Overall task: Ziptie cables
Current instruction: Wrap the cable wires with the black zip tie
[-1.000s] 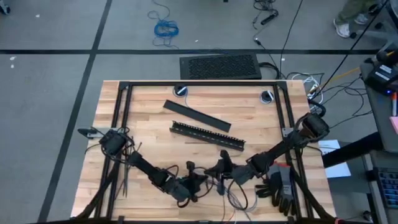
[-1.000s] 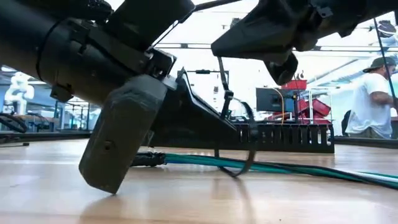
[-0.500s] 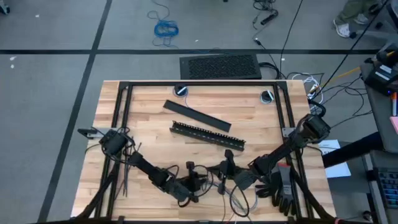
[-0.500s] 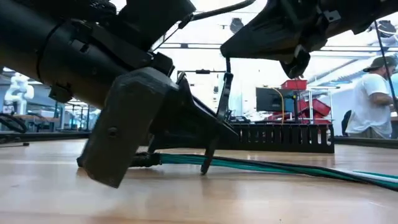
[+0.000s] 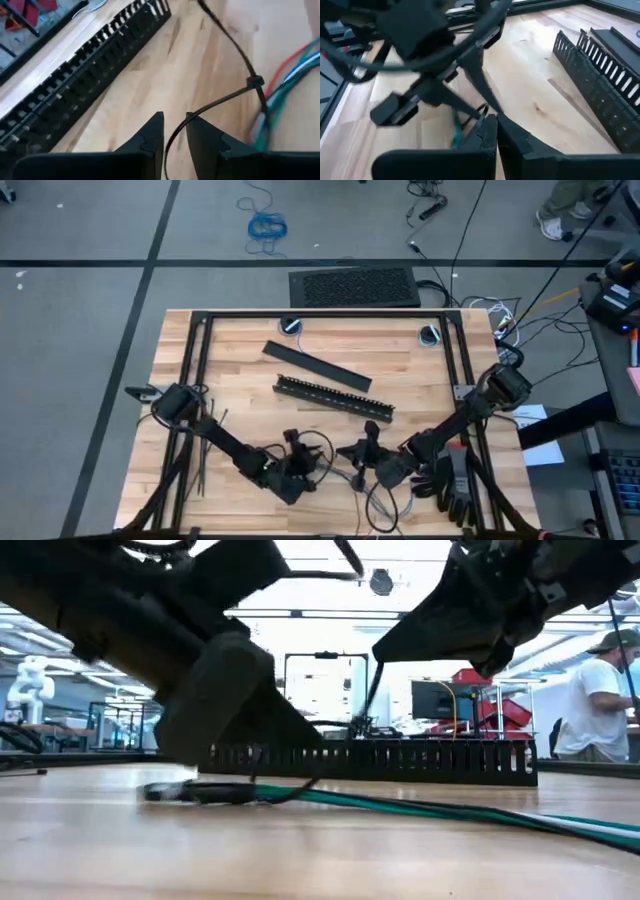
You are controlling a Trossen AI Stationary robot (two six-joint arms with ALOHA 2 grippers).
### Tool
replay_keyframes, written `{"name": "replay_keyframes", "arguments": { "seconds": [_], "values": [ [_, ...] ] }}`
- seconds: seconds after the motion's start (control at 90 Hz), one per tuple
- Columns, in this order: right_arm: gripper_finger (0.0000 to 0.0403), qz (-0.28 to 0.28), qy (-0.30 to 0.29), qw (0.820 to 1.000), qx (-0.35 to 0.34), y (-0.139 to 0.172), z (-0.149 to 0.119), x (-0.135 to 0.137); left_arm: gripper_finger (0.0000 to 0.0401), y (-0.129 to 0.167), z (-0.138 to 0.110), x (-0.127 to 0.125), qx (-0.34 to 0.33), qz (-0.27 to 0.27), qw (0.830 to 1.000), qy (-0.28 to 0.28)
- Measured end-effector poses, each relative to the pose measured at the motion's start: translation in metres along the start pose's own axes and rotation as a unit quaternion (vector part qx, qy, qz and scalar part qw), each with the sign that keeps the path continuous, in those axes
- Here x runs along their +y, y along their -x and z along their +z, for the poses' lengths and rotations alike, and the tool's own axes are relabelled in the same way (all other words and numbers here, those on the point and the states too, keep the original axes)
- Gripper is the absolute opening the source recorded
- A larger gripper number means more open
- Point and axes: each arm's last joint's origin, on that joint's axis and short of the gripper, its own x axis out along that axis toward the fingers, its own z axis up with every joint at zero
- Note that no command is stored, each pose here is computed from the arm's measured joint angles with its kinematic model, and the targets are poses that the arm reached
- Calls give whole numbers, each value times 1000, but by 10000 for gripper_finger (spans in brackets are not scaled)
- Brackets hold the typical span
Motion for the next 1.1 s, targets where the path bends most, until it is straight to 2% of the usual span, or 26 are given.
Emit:
{"name": "replay_keyframes", "arguments": {
  "seconds": [0.156, 0.3, 0.344, 0.433, 0.478, 0.689, 0.978, 1.1],
  "values": [
    [0, -5, -4, 1000, -9, -2, 2, -1, 82, 2, 7, -5, -23, -27, 999, 12],
    [0, -31, 5, 998, -48, 0, 8, 1, 83, 0, 15, -8, -49, -58, 997, 19],
    [0, -16, 6, 998, -52, 0, 10, 3, 83, -2, 14, -9, -51, -63, 997, 18],
    [0, 55, -5, 998, -28, -3, 12, 4, 83, -6, 10, -10, -46, -62, 997, 1],
    [0, 66, -14, 998, -21, -4, 12, 4, 83, -6, 9, -10, -47, -63, 997, 0],
    [0, 20, -13, 1000, 10, -5, 3, -3, 83, -5, 10, -11, -51, -65, 997, 2],
    [0, 17, -44, 999, 21, 3, -5, 3, 83, -6, 4, -8, -35, -20, 999, -29],
    [0, -6, -49, 998, 39, 10, -14, 3, 83, -5, 4, -8, -39, -13, 998, -46]
  ]
}}
